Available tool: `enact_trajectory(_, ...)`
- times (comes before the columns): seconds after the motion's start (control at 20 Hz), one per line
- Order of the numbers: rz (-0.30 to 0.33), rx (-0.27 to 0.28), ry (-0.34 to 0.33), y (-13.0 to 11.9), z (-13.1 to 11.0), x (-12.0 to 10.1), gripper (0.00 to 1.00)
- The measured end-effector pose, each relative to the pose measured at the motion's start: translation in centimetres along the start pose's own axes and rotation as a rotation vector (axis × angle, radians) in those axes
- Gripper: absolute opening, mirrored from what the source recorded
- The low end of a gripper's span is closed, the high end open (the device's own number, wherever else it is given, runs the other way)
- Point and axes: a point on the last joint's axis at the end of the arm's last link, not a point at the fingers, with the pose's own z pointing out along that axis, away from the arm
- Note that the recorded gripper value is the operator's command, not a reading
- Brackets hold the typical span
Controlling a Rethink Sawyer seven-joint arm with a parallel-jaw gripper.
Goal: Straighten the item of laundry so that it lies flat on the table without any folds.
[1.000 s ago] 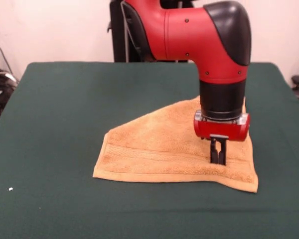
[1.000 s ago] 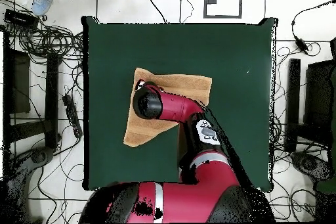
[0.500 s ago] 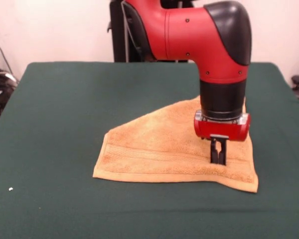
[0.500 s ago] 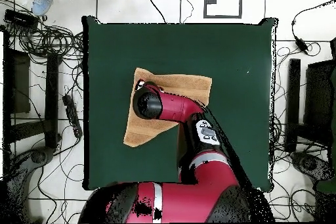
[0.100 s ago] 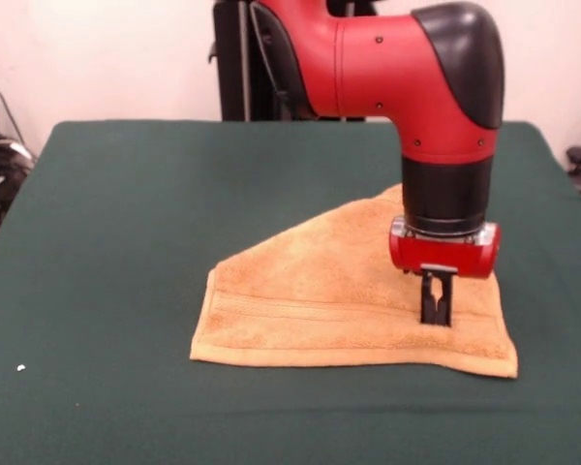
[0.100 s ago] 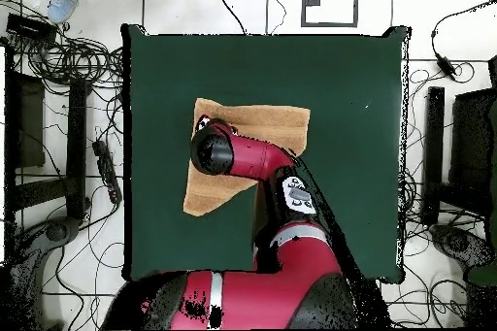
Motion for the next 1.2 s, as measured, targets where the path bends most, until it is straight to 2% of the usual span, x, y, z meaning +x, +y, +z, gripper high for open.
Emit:
enact_trajectory(0.05,0.021,0.008,-0.001,0.4,0.0,0.2,1.0)
enact_trajectory(0.2,0.032,0.011,-0.004,0.8,-0.1,0.3,1.0)
enact_trajectory(0.55,0.082,0.022,-0.023,3.9,-0.6,1.6,1.0)
enact_trajectory(0.8,0.154,0.04,-0.036,4.4,-0.8,1.4,1.0)
enact_trajectory(0.95,0.237,0.06,-0.047,4.1,-0.6,1.0,1.0)
enact_trajectory(1.05,0.328,0.076,-0.055,3.7,-0.2,0.8,1.0)
enact_trajectory(1.1,0.352,0.08,-0.058,3.6,-0.1,0.7,1.0)
enact_trajectory(1.15,0.412,0.088,-0.066,3.5,0.1,0.6,1.0)
enact_trajectory(1.2,0.438,0.091,-0.07,3.4,0.1,0.6,1.0)
